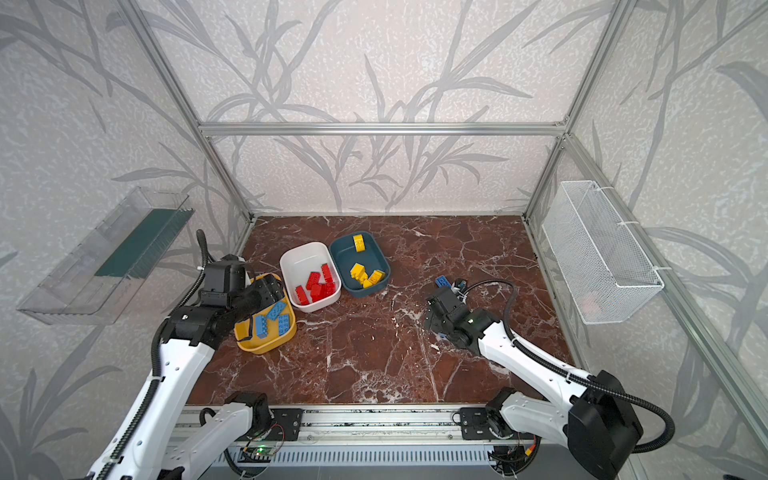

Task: Sort the legos into containers by color
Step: 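Lower the right gripper onto a blue brick and grasp it while left withdraws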

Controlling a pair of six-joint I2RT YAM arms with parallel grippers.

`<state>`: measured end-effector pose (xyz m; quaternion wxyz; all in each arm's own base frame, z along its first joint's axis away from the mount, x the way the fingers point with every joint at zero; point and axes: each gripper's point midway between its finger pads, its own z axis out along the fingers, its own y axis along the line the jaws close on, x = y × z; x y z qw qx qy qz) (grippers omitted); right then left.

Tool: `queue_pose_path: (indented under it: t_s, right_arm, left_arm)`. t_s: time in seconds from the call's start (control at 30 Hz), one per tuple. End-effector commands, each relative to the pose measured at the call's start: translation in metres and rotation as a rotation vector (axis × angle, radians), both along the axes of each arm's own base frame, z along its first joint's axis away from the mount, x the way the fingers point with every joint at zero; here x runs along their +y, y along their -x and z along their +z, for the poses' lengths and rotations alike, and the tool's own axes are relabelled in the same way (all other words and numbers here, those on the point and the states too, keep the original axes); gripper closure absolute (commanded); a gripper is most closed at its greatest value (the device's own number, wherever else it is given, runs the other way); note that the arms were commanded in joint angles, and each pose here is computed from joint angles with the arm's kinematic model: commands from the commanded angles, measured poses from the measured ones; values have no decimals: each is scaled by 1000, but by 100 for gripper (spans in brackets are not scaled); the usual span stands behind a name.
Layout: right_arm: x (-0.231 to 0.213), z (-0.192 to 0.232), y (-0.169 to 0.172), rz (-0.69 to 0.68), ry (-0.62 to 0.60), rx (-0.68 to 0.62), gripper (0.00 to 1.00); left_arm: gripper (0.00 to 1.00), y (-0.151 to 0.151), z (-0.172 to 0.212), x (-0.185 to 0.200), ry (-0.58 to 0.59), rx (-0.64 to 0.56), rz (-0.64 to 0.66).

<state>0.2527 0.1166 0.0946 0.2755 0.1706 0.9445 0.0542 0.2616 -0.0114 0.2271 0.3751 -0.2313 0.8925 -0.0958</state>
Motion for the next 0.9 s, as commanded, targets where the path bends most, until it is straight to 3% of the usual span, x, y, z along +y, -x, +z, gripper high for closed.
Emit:
queue_pose_path:
  t_s: [0.0, 0.13, 0.57, 0.87]
  right_arm:
    - [-9, -8, -2, -70, -4, 44, 11]
    - [-9, -26, -11, -93, 8, 85, 20]
    - [6, -59, -25, -90, 75, 289, 34]
    - [5, -76, -25, -113, 24, 356, 36]
  left_arm:
    - [18, 11, -7, -6, -19, 24, -68]
    - [18, 14, -8, -10, -22, 9, -98]
    - [18, 20, -2, -20, 7, -74, -157]
    - [18, 22, 2, -22, 6, -89, -171]
